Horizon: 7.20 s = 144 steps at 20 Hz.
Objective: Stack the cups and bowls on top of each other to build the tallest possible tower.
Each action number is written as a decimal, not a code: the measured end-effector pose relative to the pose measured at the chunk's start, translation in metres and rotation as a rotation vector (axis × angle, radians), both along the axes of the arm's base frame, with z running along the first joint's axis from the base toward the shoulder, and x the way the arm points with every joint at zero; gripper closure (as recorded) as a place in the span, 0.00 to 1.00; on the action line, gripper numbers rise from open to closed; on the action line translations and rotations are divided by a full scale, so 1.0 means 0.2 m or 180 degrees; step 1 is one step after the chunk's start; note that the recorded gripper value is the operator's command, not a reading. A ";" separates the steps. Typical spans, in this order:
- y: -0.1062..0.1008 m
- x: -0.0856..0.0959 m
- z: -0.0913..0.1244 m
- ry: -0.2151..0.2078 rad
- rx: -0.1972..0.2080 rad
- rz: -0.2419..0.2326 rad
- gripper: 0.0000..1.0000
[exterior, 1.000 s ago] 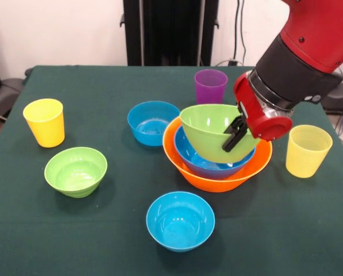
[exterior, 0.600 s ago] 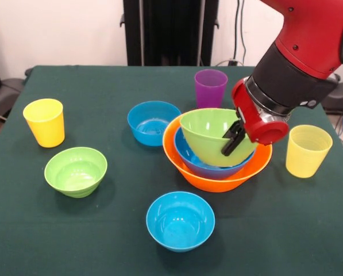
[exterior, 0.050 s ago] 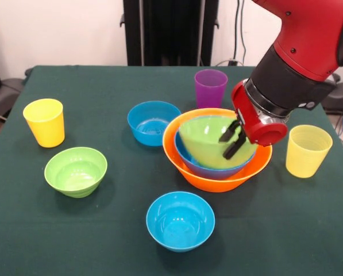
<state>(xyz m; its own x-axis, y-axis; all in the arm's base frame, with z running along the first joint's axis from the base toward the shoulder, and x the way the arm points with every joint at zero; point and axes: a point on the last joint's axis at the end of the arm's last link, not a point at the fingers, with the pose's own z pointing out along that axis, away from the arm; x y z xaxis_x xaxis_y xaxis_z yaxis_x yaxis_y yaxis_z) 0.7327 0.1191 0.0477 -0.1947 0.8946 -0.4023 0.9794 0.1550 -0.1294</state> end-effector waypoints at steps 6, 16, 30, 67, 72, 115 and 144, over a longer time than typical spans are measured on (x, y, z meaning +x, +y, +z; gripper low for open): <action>0.00 0.00 0.00 0.0000 0.0001 -0.0003 0.00; 0.00 0.00 0.01 -0.0005 0.0013 -0.0008 0.00; -0.14 0.06 0.43 -0.0065 -0.0180 -0.0015 0.00; -0.50 0.11 0.87 -0.0065 -0.0596 -0.0009 0.00; -0.48 0.10 0.80 -0.0003 -0.0618 0.0021 0.00; -0.37 0.38 0.48 0.0108 -0.1369 0.0663 0.00; -0.32 0.40 0.24 0.0530 -0.2300 0.1071 0.00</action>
